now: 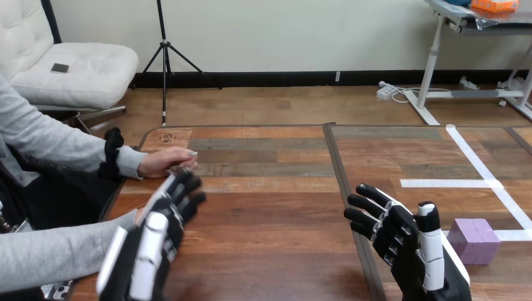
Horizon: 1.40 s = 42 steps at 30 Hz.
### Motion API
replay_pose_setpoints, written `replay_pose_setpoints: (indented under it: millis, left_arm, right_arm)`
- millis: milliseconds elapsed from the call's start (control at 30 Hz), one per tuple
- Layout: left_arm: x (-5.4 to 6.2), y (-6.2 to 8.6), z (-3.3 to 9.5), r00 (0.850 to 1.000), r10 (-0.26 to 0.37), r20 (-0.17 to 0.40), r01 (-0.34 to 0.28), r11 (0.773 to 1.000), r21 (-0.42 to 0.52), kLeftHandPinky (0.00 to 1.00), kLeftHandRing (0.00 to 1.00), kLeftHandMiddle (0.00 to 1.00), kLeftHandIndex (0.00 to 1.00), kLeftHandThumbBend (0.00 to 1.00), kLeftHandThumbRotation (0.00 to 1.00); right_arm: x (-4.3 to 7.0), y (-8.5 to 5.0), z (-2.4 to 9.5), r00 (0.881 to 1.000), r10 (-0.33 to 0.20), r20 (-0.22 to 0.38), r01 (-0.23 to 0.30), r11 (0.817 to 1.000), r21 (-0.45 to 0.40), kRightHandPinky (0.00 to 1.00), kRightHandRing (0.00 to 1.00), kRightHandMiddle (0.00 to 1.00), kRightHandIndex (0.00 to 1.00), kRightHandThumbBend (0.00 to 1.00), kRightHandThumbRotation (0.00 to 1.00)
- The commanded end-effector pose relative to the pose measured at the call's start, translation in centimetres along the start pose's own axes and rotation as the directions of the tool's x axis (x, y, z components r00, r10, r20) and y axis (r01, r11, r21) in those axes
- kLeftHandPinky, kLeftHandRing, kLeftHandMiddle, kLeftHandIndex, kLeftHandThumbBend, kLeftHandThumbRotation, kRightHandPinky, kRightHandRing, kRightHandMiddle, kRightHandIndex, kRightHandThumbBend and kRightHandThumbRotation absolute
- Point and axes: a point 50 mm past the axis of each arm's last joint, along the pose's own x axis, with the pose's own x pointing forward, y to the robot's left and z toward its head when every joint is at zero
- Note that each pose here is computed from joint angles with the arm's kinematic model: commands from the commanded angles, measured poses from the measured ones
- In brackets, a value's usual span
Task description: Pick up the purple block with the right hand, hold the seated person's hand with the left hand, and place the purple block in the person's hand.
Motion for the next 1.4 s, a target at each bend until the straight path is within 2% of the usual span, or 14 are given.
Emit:
replay_pose_setpoints:
  millis: [0,200,600,900,1200,1367]
  left_arm:
    - [0.5,-0.6,0.9,0.997,0.007,0.071,-0.005,1.000,-0.021,0.96,0.90,0.90,0.92,0.42,1.00]
    - [0.6,-0.6,0.9,0.996,0.035,0.078,-0.034,0.999,-0.014,0.96,0.89,0.90,0.92,0.41,1.00]
    - [1.0,-0.5,1.3,0.995,0.039,0.089,-0.037,0.999,-0.015,0.96,0.87,0.89,0.91,0.41,1.00]
    - [1.1,-0.4,1.4,0.995,0.043,0.091,-0.042,0.999,-0.012,0.94,0.86,0.88,0.89,0.40,1.00]
    - [1.2,-0.4,1.3,0.996,0.031,0.083,-0.030,0.999,-0.017,0.96,0.87,0.89,0.90,0.41,1.00]
    - [1.2,-0.5,1.3,0.996,0.025,0.082,-0.023,0.999,-0.023,0.96,0.88,0.89,0.90,0.41,1.00]
  right_arm:
    - [1.0,0.1,1.8,0.995,0.032,0.097,-0.030,0.999,-0.020,0.88,0.83,0.85,0.84,0.87,1.00]
    - [0.9,0.0,1.8,0.995,0.043,0.094,-0.040,0.999,-0.031,0.88,0.83,0.85,0.84,0.86,1.00]
    - [1.0,-0.1,1.5,0.990,0.060,0.126,-0.056,0.998,-0.035,0.89,0.84,0.86,0.86,0.85,1.00]
    - [1.0,0.0,1.6,0.991,0.063,0.122,-0.059,0.998,-0.034,0.88,0.84,0.86,0.85,0.86,1.00]
    - [1.5,0.0,1.9,0.988,0.082,0.128,-0.075,0.995,-0.060,0.89,0.85,0.86,0.86,0.88,1.00]
    - [2.1,-0.2,2.3,0.985,0.089,0.146,-0.072,0.991,-0.113,0.89,0.86,0.87,0.87,0.91,1.00]
